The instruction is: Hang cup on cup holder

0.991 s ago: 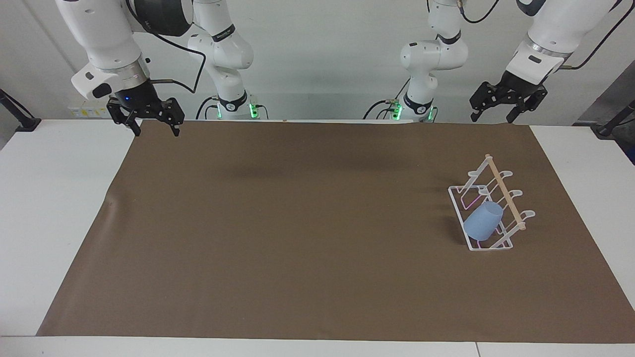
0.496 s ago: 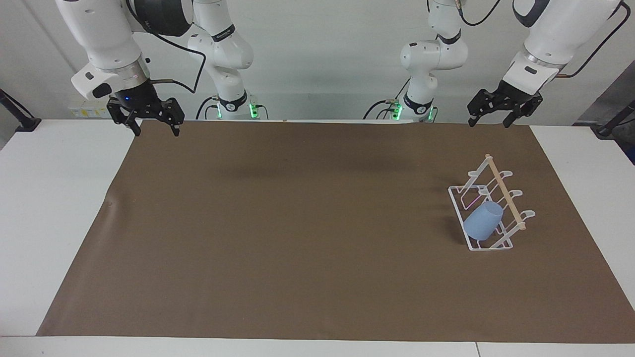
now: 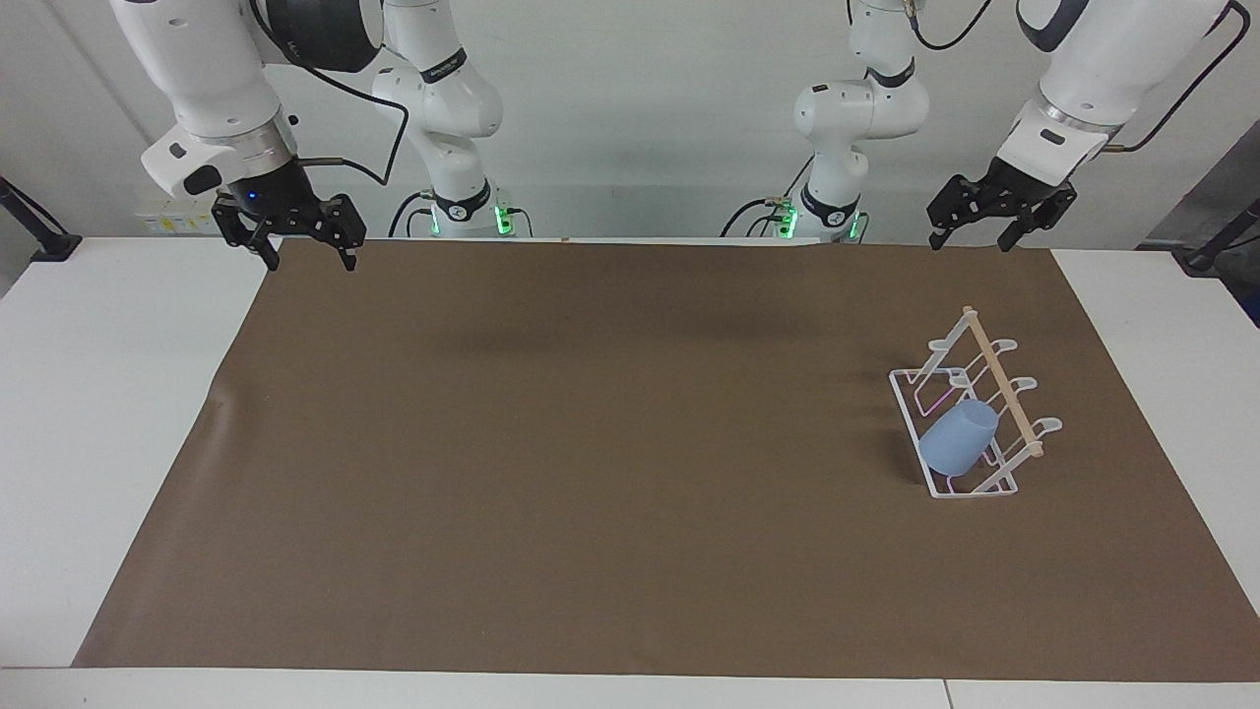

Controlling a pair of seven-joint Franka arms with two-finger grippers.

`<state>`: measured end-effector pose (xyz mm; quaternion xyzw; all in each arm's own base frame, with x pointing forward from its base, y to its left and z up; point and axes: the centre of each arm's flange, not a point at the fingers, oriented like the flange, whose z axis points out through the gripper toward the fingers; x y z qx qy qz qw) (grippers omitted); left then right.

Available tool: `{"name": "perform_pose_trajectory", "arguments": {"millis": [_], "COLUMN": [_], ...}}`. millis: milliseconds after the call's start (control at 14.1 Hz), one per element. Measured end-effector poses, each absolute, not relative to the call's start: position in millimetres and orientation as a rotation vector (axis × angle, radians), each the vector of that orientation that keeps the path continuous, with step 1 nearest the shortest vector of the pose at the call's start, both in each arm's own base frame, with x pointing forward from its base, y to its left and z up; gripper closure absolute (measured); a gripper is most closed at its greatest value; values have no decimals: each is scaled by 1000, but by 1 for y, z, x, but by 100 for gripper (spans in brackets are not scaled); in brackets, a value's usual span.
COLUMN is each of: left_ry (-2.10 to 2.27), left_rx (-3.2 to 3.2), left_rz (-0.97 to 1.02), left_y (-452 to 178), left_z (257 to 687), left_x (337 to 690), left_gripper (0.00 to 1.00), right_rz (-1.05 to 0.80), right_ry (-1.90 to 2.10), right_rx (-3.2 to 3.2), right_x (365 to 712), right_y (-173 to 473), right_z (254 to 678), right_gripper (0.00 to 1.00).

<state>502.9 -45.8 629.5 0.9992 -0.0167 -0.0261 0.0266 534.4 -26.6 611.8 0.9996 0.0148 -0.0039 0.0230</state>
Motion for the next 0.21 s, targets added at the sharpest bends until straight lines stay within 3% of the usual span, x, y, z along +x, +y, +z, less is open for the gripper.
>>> {"name": "perform_pose_trajectory", "arguments": {"millis": [212], "left_ry": [-52], "left_rx": [3087], "left_rz": [-81], "left_y": [-46], "left_z": [630], "left_x": [502], "left_gripper": [0], "right_rz": [-12], "right_ry": [46], "right_rx": [3095], "right_x": [534], "right_y": [-27], "right_z": [612], "right_gripper": [0]}}
